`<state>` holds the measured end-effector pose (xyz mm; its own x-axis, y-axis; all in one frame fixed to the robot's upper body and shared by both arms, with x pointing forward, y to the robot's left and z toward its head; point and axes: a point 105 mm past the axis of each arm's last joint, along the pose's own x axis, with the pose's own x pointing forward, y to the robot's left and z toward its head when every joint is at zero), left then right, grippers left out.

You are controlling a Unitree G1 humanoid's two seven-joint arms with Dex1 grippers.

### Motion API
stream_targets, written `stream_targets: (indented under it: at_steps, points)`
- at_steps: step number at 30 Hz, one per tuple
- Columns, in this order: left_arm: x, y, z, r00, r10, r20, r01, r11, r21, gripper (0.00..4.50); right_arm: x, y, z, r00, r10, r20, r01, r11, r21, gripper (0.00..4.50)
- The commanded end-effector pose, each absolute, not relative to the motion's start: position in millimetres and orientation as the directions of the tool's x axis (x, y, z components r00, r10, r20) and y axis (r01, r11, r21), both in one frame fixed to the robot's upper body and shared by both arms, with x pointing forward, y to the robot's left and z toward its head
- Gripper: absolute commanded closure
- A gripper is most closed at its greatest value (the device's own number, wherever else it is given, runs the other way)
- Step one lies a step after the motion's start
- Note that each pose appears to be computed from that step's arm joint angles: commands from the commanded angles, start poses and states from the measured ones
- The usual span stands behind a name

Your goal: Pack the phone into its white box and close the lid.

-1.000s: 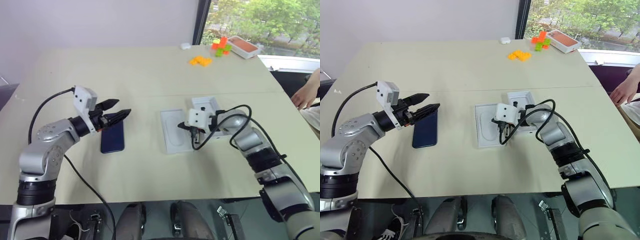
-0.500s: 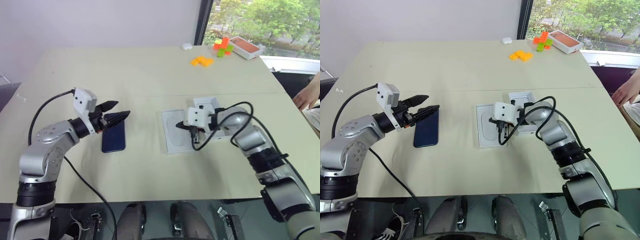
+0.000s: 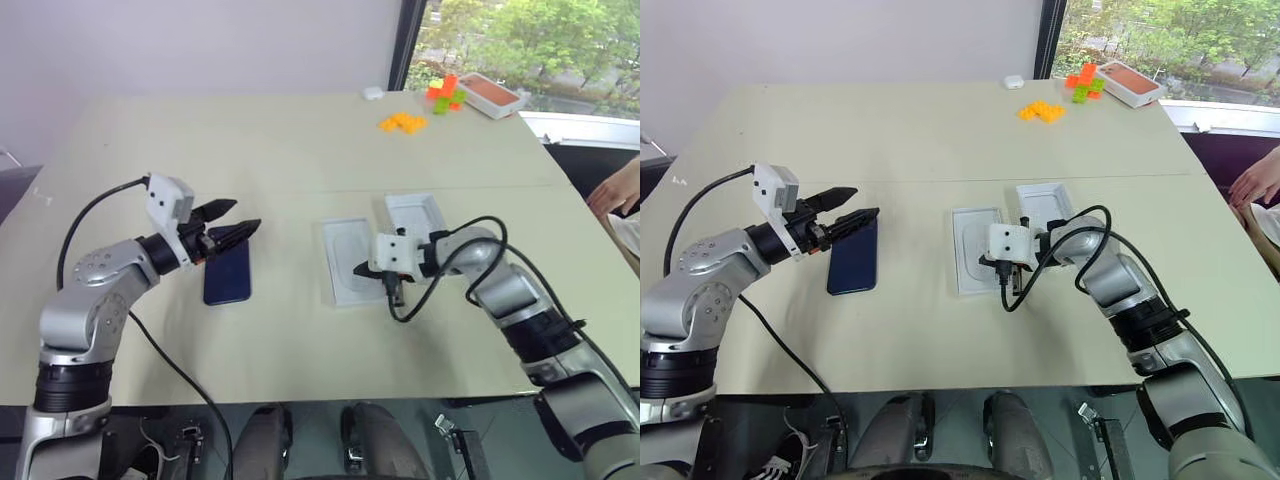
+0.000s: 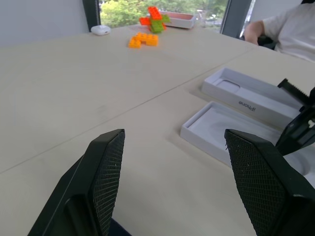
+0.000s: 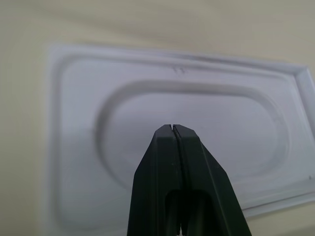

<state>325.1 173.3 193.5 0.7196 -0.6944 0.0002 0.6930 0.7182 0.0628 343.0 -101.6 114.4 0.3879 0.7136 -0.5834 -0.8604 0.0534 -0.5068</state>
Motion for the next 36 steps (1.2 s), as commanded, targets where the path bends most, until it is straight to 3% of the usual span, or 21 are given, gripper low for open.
stream_targets:
  at_steps: [1, 9, 15, 20, 27, 33, 36]
  points:
    - [325, 174, 204, 0.723, -0.691, 0.028, 0.685, 0.721, 0.103, 1.07, 348, -91, 125, 0.425, 0.722, -0.546, -0.812, 0.037, -0.583, 4.47]
    - [325, 174, 204, 0.727, -0.686, 0.034, 0.681, 0.726, 0.096, 1.07, 362, -75, 130, 0.484, 0.728, -0.486, -0.762, 0.077, -0.643, 4.47]
    - [325, 176, 203, 0.732, -0.681, 0.032, 0.675, 0.730, 0.101, 1.07, 355, -93, 121, 0.437, 0.699, -0.567, -0.786, -0.011, -0.619, 4.47]
    - [325, 175, 202, 0.730, -0.682, 0.032, 0.677, 0.729, 0.098, 1.07, 360, -87, 135, 0.458, 0.727, -0.513, -0.780, 0.052, -0.623, 4.47]
    - [325, 174, 201, 0.726, -0.687, 0.020, 0.681, 0.723, 0.111, 1.07, 349, -97, 106, 0.410, 0.670, -0.619, -0.810, -0.044, -0.584, 4.47]
    - [324, 179, 200, 0.730, -0.684, 0.004, 0.678, 0.724, 0.122, 1.07, 360, -85, 136, 0.455, 0.725, -0.517, -0.776, 0.039, -0.630, 4.47]
    - [324, 180, 200, 0.730, -0.684, 0.000, 0.679, 0.724, 0.124, 1.07, 361, -85, 132, 0.457, 0.720, -0.522, -0.782, 0.047, -0.621, 4.47]
